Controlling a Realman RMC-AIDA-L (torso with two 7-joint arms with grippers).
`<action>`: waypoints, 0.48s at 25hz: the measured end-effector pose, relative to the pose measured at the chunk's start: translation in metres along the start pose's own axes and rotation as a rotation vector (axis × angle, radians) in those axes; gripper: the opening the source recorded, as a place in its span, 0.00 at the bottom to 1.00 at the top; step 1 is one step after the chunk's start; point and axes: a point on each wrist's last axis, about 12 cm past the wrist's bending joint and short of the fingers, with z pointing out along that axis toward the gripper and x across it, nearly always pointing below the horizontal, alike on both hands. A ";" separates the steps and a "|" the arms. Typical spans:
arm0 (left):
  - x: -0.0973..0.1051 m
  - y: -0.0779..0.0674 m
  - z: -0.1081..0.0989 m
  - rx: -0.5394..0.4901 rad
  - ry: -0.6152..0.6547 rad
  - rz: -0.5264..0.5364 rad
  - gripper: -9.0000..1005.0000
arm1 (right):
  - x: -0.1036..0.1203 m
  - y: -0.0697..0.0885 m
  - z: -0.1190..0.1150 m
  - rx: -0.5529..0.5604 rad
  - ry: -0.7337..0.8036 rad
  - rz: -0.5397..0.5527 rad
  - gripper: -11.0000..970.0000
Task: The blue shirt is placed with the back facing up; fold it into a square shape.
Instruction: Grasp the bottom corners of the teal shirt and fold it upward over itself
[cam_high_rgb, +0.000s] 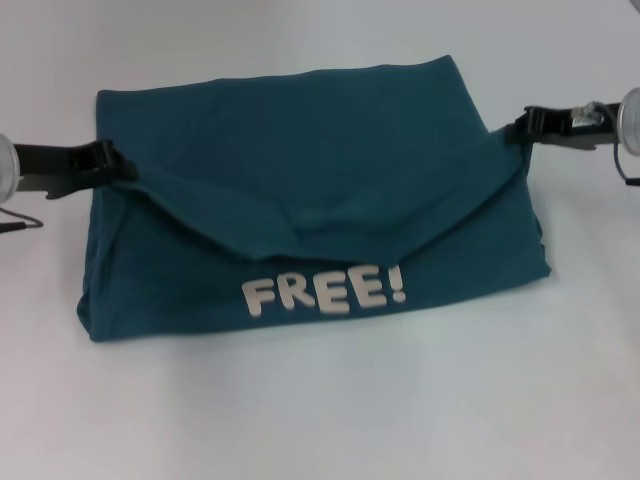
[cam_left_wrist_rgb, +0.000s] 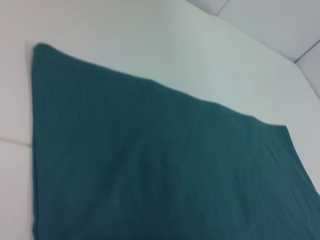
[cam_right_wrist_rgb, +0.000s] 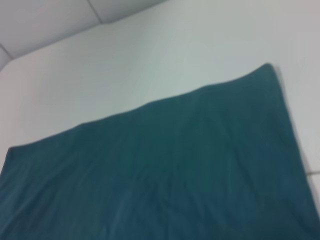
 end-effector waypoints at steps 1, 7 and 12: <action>-0.002 0.000 0.000 -0.004 -0.008 0.004 0.04 | -0.002 0.000 0.000 0.003 -0.011 0.004 0.05; -0.012 -0.003 0.003 -0.033 -0.057 0.020 0.04 | -0.016 0.004 0.000 0.000 -0.084 0.015 0.05; -0.009 -0.004 0.013 -0.068 -0.075 0.068 0.04 | -0.009 0.008 0.014 0.045 -0.058 -0.036 0.05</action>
